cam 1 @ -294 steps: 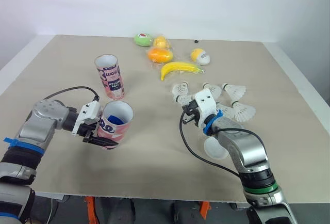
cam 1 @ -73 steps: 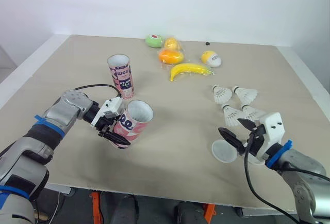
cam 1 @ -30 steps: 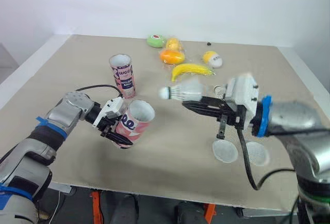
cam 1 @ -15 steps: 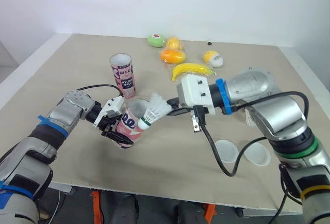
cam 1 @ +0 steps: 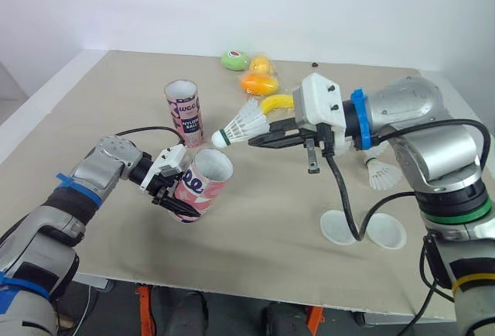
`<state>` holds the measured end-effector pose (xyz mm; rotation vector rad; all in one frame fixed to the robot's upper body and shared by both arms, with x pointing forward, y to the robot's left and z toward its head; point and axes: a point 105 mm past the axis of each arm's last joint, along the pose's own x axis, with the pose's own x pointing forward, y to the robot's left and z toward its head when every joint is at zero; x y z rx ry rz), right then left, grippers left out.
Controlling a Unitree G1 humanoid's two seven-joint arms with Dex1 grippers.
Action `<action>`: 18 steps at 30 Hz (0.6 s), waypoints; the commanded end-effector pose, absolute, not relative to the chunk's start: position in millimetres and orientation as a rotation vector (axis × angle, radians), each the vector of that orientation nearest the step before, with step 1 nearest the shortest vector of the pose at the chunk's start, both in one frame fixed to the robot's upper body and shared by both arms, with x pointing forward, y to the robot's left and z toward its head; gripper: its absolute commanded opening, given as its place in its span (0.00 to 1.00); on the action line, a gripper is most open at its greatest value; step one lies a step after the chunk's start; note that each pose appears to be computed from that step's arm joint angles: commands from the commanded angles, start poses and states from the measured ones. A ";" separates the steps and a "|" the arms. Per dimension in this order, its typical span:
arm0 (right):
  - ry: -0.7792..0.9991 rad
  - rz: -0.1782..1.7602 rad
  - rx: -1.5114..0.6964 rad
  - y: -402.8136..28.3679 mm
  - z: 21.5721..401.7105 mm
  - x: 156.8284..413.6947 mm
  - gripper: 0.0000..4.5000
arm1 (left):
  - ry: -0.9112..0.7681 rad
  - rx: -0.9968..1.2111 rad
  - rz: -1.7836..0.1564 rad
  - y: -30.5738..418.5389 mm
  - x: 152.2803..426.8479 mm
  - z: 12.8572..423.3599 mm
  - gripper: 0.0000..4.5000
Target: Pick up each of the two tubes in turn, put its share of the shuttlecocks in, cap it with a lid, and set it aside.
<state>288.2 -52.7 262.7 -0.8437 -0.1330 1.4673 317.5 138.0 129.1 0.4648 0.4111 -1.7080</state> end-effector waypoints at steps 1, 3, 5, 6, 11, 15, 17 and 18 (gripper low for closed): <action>-0.151 1.502 -0.916 -42.3 261.0 281.5 0.00 | 0.429 0.476 -1.731 132.4 315.4 123.6 0.68; -0.132 1.517 -0.956 -37.5 255.0 283.1 0.00 | 0.429 0.477 -1.732 132.2 315.5 123.7 0.68; -0.115 1.539 -0.981 -31.6 251.0 284.8 0.00 | 0.428 0.476 -1.732 132.0 315.6 123.8 0.68; -0.105 1.550 -0.988 -28.4 250.0 285.7 0.00 | 0.427 0.476 -1.732 131.8 315.8 123.9 0.68; -0.133 1.620 -0.927 -16.0 263.5 278.7 0.28 | 0.426 0.480 -1.734 131.7 315.3 123.4 0.68; -0.203 1.663 -0.775 -12.4 284.0 270.5 0.68 | 0.426 0.486 -1.736 130.6 316.1 123.9 0.68; -0.218 1.689 -0.709 -13.1 290.3 266.7 0.86 | 0.428 0.492 -1.736 130.1 317.1 124.1 0.68; -0.247 1.679 -0.666 -11.7 296.2 268.4 0.86 | 0.429 0.500 -1.739 129.2 318.0 124.5 0.68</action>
